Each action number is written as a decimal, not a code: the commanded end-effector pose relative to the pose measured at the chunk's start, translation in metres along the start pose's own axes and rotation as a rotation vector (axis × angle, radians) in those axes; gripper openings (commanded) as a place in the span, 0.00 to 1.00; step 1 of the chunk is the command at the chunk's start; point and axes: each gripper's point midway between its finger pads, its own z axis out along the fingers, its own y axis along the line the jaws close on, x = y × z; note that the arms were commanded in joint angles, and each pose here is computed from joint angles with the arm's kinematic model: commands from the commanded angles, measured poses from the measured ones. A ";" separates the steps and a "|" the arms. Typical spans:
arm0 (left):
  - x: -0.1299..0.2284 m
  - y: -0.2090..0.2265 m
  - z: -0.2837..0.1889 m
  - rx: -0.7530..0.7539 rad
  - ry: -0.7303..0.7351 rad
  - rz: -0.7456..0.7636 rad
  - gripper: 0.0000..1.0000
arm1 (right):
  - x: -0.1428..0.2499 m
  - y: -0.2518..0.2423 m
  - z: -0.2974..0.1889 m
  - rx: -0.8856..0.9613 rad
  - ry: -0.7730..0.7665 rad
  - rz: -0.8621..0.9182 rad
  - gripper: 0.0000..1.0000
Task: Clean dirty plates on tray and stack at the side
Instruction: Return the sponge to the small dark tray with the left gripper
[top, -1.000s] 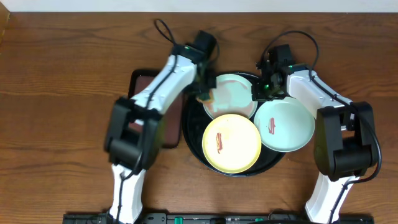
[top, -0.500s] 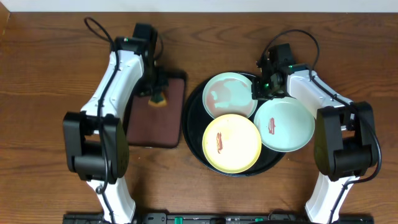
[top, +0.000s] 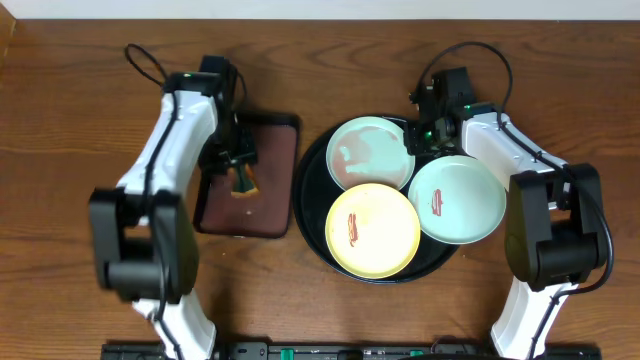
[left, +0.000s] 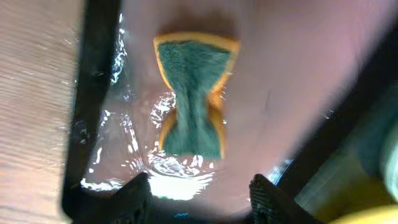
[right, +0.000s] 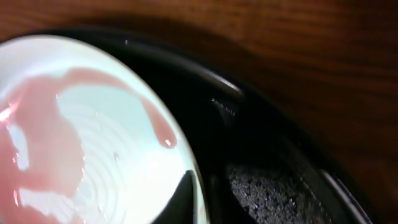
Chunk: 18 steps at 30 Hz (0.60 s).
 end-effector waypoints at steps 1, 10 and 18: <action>-0.003 -0.007 -0.071 0.079 -0.182 0.021 0.64 | 0.007 -0.007 0.009 0.009 0.024 0.002 0.01; 0.016 -0.005 -0.142 0.152 -0.374 0.035 0.80 | 0.020 -0.004 0.018 -0.018 0.077 0.029 0.25; 0.017 -0.004 -0.148 0.159 -0.390 0.036 0.82 | 0.014 -0.004 0.015 -0.018 0.059 0.073 0.01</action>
